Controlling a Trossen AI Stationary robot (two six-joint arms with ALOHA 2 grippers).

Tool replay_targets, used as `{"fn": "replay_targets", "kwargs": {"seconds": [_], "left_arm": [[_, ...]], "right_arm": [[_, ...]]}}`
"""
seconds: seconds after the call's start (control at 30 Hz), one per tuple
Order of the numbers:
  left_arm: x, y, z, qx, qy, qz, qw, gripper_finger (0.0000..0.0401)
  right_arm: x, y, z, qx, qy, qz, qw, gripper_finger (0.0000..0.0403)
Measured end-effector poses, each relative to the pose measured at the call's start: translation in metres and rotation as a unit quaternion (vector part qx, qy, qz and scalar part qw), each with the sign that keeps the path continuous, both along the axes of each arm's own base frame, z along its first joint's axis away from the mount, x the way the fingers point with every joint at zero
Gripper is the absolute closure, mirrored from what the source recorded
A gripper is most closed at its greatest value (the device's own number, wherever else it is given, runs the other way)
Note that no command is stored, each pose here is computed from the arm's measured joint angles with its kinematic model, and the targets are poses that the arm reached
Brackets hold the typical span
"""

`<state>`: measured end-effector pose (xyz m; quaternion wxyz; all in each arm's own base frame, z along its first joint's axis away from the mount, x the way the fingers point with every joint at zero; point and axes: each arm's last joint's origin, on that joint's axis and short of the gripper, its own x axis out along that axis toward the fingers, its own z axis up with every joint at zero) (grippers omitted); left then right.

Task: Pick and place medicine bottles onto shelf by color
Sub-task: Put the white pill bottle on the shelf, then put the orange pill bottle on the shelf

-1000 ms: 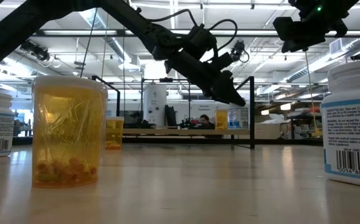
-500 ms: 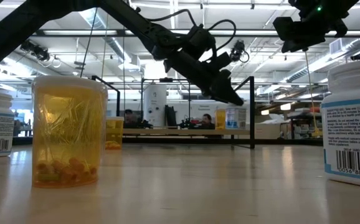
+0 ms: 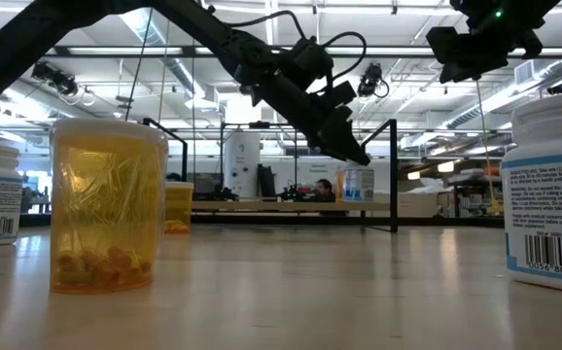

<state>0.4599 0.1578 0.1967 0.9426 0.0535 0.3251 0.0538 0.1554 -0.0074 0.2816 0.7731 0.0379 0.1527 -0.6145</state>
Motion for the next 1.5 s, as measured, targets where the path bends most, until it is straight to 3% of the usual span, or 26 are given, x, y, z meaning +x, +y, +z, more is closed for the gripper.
{"fn": "replay_targets", "kwargs": {"seconds": [0.63,0.97,1.07,1.2,1.5], "left_arm": [[-0.003,-0.001,0.002,-0.004,0.011,0.001,1.000,0.0177],[-0.005,0.000,-0.002,0.007,0.026,0.019,0.999,0.0115],[-0.007,0.000,0.008,0.017,0.018,0.027,0.999,0.0095],[-0.012,-0.002,0.033,0.025,-0.009,0.027,0.999,0.0073],[-0.018,-0.015,0.023,0.001,0.063,0.014,0.998,0.0058]], "right_arm": [[0.000,0.000,0.000,0.002,0.000,0.000,1.000,0.0268],[0.000,0.000,0.000,0.002,0.000,0.000,1.000,0.0268],[0.000,0.000,0.000,0.001,0.006,0.002,1.000,0.0266],[0.000,0.000,0.000,0.000,0.008,0.004,1.000,0.0252],[0.000,0.001,0.000,0.001,0.013,0.006,1.000,0.0212]]}}
